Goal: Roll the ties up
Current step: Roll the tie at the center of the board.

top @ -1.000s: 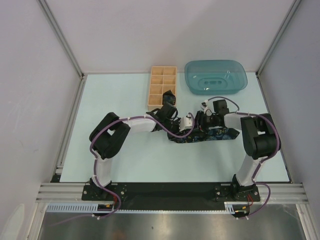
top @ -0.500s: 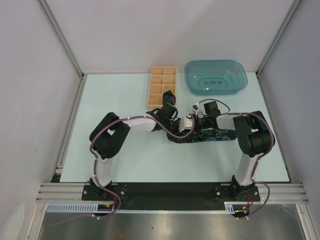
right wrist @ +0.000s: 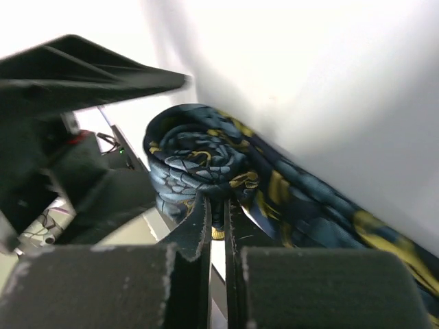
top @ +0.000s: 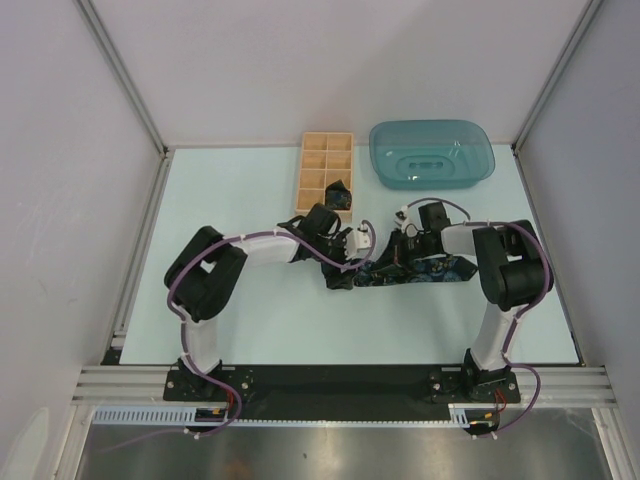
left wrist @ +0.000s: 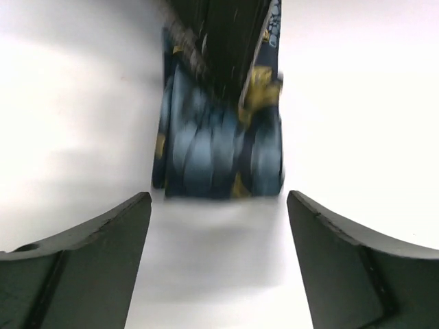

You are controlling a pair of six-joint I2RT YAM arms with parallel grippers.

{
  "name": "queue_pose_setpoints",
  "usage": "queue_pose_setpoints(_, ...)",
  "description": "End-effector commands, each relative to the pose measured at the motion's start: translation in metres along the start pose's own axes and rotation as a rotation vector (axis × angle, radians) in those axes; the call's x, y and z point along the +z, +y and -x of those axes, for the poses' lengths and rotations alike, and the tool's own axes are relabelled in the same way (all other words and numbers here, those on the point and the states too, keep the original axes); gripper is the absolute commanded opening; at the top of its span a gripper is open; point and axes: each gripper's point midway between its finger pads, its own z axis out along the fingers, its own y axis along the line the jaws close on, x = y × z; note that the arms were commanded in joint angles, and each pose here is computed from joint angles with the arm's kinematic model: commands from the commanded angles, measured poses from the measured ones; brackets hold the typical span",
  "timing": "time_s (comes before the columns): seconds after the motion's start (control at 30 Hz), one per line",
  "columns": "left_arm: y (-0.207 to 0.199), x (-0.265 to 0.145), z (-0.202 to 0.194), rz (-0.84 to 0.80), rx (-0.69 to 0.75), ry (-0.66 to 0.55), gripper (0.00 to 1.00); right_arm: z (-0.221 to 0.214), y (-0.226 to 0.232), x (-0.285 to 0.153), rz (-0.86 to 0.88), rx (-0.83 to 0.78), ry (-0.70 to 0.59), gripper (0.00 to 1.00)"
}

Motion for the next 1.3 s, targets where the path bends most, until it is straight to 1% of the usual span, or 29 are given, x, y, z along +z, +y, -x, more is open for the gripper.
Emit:
queue_pose_setpoints(0.0, -0.007, -0.022, 0.041, -0.011, 0.019, -0.15, 0.92, 0.006, -0.056, -0.01, -0.196, -0.001, -0.039, 0.0)
queue_pose_setpoints(0.03, -0.01, -0.021, 0.04, -0.025, 0.01, -0.155, 0.96, 0.005, -0.059, -0.012, -0.206, 0.001, -0.035, 0.0)
queue_pose_setpoints(0.1, -0.009, -0.017, 0.04, -0.026, 0.007, -0.167, 0.99, 0.006, -0.064, -0.015, -0.23, -0.005, -0.041, 0.0)
queue_pose_setpoints(0.3, -0.01, -0.003, 0.044, -0.056, 0.019, -0.207, 0.99, -0.002, -0.079, -0.02, -0.292, 0.01, -0.012, 0.0)
queue_pose_setpoints(0.43, -0.006, 0.012, 0.059, -0.049, 0.039, -0.25, 0.99, -0.009, -0.082, -0.017, -0.305, 0.013, 0.015, 0.0)
queue_pose_setpoints(0.5, -0.009, 0.021, 0.059, -0.067, 0.032, -0.249, 1.0, -0.01, -0.082, -0.015, -0.307, 0.014, 0.022, 0.0)
queue_pose_setpoints(0.63, -0.011, 0.035, 0.064, -0.084, 0.063, -0.255, 1.0, -0.011, -0.081, -0.009, -0.305, 0.019, 0.032, 0.0)
queue_pose_setpoints(0.73, -0.012, 0.046, 0.062, -0.094, 0.058, -0.234, 0.93, -0.012, -0.074, -0.004, -0.29, 0.013, 0.038, 0.0)
queue_pose_setpoints(0.77, -0.012, 0.046, 0.062, -0.097, 0.054, -0.229, 0.88, -0.013, -0.072, -0.002, -0.28, 0.01, 0.043, 0.0)
queue_pose_setpoints(0.83, -0.012, 0.044, 0.061, -0.093, 0.048, -0.209, 0.8, -0.016, -0.066, 0.003, -0.267, 0.009, 0.052, 0.0)
queue_pose_setpoints(0.87, -0.012, 0.043, 0.059, -0.095, 0.05, -0.196, 0.72, -0.018, -0.062, 0.006, -0.252, 0.005, 0.06, 0.0)
queue_pose_setpoints(0.9, -0.011, 0.041, 0.06, -0.089, 0.081, -0.193, 0.66, -0.021, -0.056, 0.012, -0.239, -0.009, 0.069, 0.0)
queue_pose_setpoints(0.93, -0.015, 0.036, 0.05, -0.092, 0.062, -0.144, 0.61, -0.022, -0.051, 0.015, -0.228, 0.008, 0.07, 0.0)
queue_pose_setpoints(0.97, -0.016, 0.034, 0.048, -0.096, 0.063, -0.126, 0.5, -0.024, -0.045, 0.018, -0.201, 0.01, 0.075, 0.0)
queue_pose_setpoints(1.0, -0.018, 0.031, 0.044, -0.103, 0.09, -0.105, 0.46, -0.023, -0.038, 0.021, -0.179, 0.006, 0.076, 0.0)
queue_pose_setpoints(1.03, -0.024, 0.026, 0.036, -0.122, 0.076, -0.061, 0.43, -0.024, -0.033, 0.023, -0.165, 0.005, 0.085, 0.0)
queue_pose_setpoints(1.07, -0.023, 0.022, 0.033, -0.106, 0.08, -0.035, 0.37, -0.022, -0.023, 0.023, -0.132, 0.009, 0.087, 0.0)
queue_pose_setpoints(1.1, -0.023, 0.019, 0.029, -0.11, 0.098, -0.011, 0.35, -0.02, -0.019, 0.021, -0.115, 0.009, 0.084, 0.01)
queue_pose_setpoints(1.13, -0.027, 0.014, 0.021, -0.123, 0.079, 0.03, 0.33, -0.017, -0.016, 0.017, -0.102, 0.015, 0.076, 0.06)
queue_pose_setpoints(1.17, -0.024, 0.011, 0.016, -0.098, 0.079, 0.065, 0.3, -0.015, -0.013, 0.013, -0.082, 0.013, 0.073, 0.16)
queue_pose_setpoints(1.27, -0.024, 0.007, 0.002, -0.085, 0.068, 0.132, 0.26, -0.003, -0.005, -0.008, -0.064, 0.006, 0.035, 0.27)
